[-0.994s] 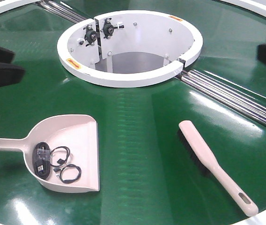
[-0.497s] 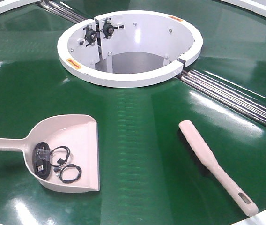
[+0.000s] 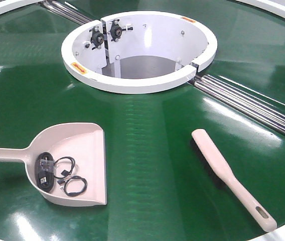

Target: Clean and inspect green conveyor with broom and dustpan

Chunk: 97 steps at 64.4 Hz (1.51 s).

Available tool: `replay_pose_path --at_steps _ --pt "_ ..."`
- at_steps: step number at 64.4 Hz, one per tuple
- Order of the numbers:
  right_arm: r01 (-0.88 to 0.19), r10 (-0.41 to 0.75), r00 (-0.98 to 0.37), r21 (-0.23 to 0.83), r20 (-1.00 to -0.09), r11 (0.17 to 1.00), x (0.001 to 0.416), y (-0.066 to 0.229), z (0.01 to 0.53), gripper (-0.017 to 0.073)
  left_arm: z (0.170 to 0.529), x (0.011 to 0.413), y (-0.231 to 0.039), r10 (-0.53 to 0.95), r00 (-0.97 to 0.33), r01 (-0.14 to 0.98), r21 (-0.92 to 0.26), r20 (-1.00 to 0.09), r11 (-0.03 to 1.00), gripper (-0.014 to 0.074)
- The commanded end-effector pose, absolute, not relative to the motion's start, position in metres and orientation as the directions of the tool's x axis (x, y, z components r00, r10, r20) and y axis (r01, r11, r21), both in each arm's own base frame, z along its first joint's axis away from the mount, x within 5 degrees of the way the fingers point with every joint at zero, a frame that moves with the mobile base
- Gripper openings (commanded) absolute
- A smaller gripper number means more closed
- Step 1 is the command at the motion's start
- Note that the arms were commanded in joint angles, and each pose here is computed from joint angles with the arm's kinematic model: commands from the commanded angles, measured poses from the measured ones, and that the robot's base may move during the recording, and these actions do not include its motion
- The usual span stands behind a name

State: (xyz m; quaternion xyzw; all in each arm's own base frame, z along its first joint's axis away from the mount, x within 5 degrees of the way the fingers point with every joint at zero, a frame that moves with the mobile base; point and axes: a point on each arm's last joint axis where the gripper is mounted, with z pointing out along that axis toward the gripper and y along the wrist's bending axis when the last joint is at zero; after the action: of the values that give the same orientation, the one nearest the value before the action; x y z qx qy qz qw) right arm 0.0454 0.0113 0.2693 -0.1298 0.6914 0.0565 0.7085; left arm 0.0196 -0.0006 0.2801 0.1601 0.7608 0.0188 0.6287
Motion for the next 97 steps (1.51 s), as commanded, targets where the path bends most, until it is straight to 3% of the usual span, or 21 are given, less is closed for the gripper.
replay_pose_path --at_steps 1,11,22,25,45,97 --pt "-0.247 -0.093 0.137 -0.125 -0.986 0.961 0.047 0.012 0.284 0.0505 0.284 0.025 -0.002 0.246 -0.086 0.21 0.224 -0.965 0.952 0.0185" --pt "-0.248 -0.093 0.135 -0.124 -0.986 0.961 0.047 0.012 0.284 0.0339 0.281 0.029 -0.004 0.24 -0.05 0.206 0.225 -0.97 0.952 0.0176" --pt "-0.248 -0.094 0.135 -0.125 -0.986 0.961 0.047 0.012 0.284 -0.0017 0.282 0.03 -0.004 0.234 -0.025 0.203 0.224 -0.972 0.953 0.0039" --pt "-0.248 -0.093 0.135 -0.124 -0.986 0.961 0.047 0.012 0.284 -0.0014 0.283 0.03 -0.004 0.233 -0.016 0.202 0.225 -0.972 0.953 -0.0008" --pt "-0.248 -0.093 0.136 -0.124 -0.986 0.961 0.047 0.012 0.284 -0.0008 0.294 0.03 -0.005 0.204 0.107 0.182 0.221 -0.973 0.958 -0.0008" --pt "-0.248 -0.093 0.136 -0.124 -0.986 0.961 0.047 0.012 0.284 -0.0008 0.285 0.034 -0.006 0.174 0.084 0.192 0.187 -0.981 0.964 -0.0007"
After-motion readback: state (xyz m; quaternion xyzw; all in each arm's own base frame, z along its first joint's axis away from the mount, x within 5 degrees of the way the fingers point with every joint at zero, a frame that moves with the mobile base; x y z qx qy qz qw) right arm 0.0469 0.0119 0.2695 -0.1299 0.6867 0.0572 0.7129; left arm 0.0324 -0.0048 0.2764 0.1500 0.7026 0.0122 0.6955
